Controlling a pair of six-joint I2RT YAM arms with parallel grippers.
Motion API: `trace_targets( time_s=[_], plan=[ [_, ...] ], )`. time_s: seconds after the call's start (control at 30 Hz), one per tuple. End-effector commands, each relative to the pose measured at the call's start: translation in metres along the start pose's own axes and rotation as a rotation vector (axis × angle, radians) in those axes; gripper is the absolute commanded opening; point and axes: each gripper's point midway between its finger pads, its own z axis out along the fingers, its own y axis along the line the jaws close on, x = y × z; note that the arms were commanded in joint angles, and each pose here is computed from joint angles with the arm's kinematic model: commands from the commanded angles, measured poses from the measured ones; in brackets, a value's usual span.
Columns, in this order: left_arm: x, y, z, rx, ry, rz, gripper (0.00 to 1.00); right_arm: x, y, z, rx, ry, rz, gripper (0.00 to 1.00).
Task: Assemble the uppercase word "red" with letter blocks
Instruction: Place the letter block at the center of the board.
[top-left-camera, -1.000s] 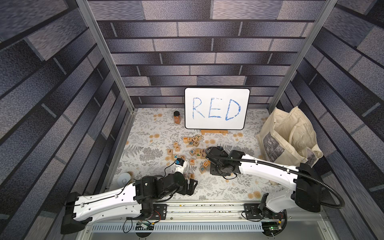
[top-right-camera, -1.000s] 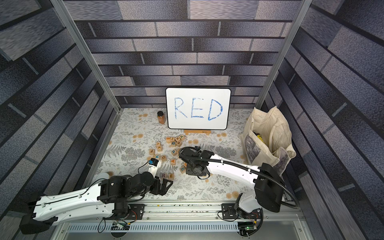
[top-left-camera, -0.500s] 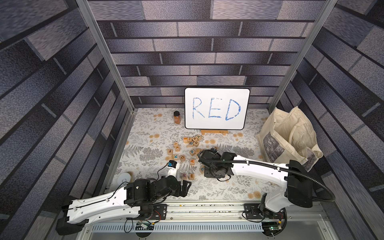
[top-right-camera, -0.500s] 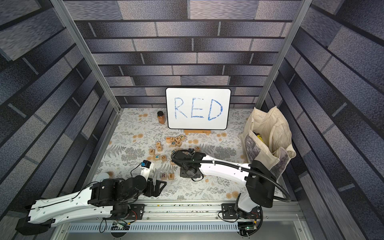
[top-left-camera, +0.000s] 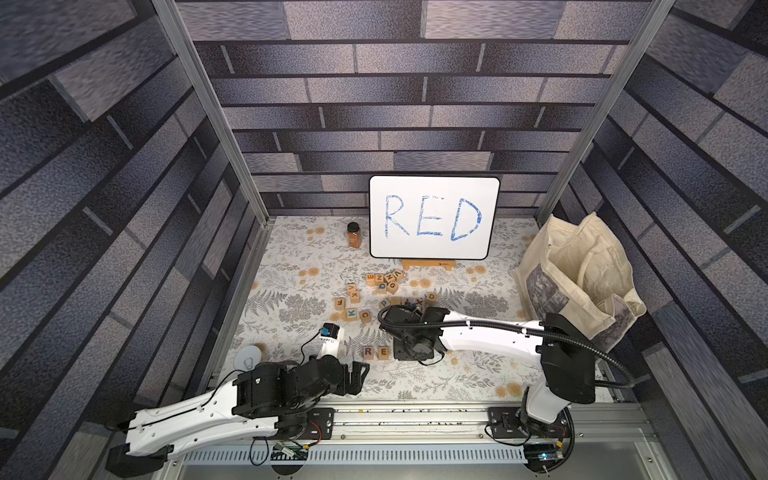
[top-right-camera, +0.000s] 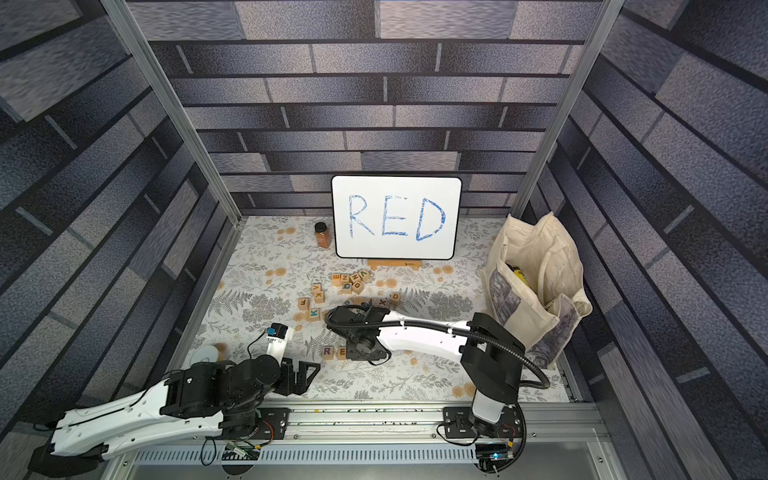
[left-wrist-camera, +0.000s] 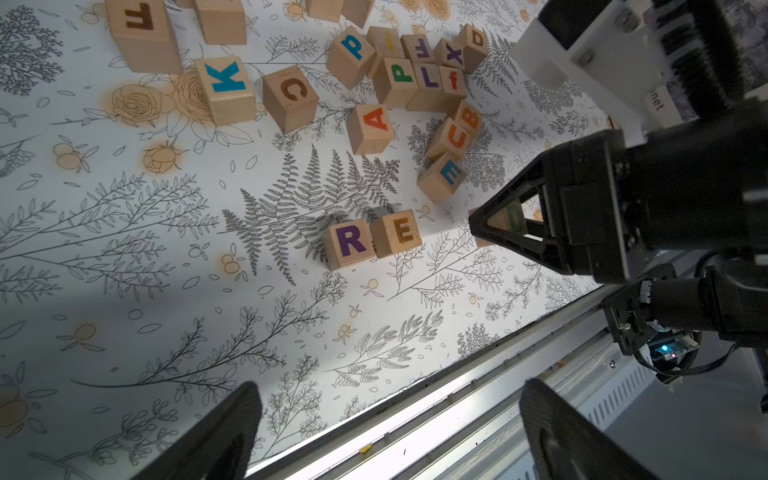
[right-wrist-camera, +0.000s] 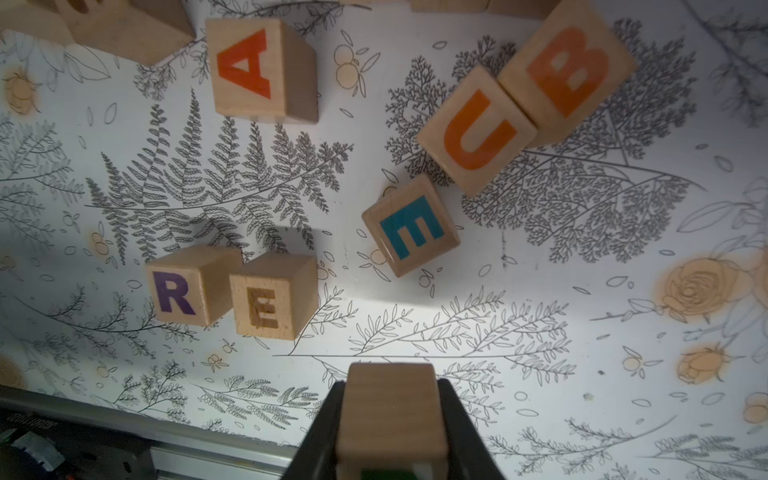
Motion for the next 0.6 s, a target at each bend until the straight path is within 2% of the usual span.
trace_targets(
  time_s=[0.0,0.57],
  plan=[
    [0.008,0.018,0.001,-0.059,0.019,0.004,1.00,0.004,0.010,0.002,-0.014,0.014,0.002,0.14],
    [0.009,0.016,0.007,-0.040,0.047,-0.010,1.00,0.011,0.008,0.029,0.034,0.054,-0.003,0.15]
  ],
)
